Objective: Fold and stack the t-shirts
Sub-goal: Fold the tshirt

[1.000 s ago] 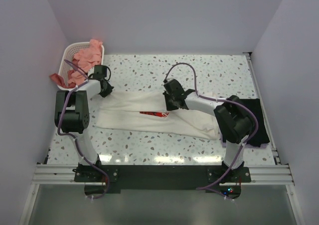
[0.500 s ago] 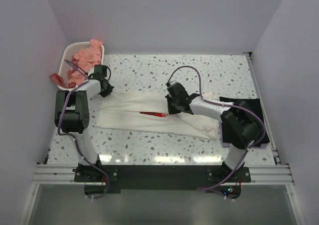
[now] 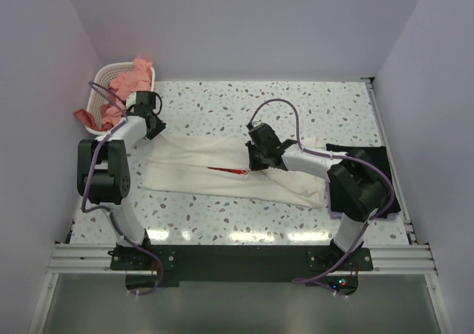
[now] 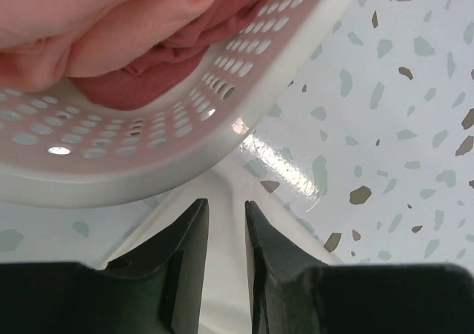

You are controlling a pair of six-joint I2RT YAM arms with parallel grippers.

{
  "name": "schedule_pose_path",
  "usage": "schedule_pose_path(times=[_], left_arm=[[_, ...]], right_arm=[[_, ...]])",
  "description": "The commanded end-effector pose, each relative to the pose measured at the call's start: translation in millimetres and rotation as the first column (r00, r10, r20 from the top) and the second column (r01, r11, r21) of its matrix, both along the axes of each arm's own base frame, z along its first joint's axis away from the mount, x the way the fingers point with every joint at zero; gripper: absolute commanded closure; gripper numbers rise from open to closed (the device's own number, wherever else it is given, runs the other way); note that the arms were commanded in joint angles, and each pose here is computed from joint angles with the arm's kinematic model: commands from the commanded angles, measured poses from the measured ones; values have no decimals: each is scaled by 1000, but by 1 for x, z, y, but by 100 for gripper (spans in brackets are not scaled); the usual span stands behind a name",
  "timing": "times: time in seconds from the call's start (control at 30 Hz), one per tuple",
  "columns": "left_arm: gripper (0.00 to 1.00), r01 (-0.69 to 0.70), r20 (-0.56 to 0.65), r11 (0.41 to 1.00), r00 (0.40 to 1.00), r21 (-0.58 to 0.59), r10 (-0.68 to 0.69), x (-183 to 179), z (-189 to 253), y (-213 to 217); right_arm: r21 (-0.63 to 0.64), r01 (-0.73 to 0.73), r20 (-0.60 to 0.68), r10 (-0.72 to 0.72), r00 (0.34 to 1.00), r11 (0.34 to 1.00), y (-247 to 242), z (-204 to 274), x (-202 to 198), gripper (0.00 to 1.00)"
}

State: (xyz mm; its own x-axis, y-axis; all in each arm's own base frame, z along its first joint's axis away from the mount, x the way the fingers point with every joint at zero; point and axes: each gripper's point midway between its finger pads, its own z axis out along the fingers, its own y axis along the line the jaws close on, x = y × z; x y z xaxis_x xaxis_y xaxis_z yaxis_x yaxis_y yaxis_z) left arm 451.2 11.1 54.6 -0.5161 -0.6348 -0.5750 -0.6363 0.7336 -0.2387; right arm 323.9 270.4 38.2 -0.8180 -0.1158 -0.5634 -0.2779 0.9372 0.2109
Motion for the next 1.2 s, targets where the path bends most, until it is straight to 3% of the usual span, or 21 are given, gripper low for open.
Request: schedule_pose_path(times=[0.0,0.47,0.73,0.9,1.07,1.17], left_arm=[[69,-34,46,997,998,65,31,2,28,14],[66,24,-21,999,1000,49,-23,14,-6,6],[50,79,81,996,993,37,-82,11,37,-1],[49,29,89,998,995,54,-33,-23,59,7],[48,-124,-2,988,992,94,125,-88,38,26],[47,-161,24,984,987,75,160,-106,41,29]], right_arm=[[64,-4,44,1,999,998,14,19,9,92],[71,-3,48,0,999,997,16,21,11,92],[68,-3,44,0,999,998,17,21,12,92],[70,-2,37,-1,999,998,17,18,12,93],[74,-3,36,0,999,997,17,21,9,93],[73,-2,41,-1,999,997,16,23,9,93]])
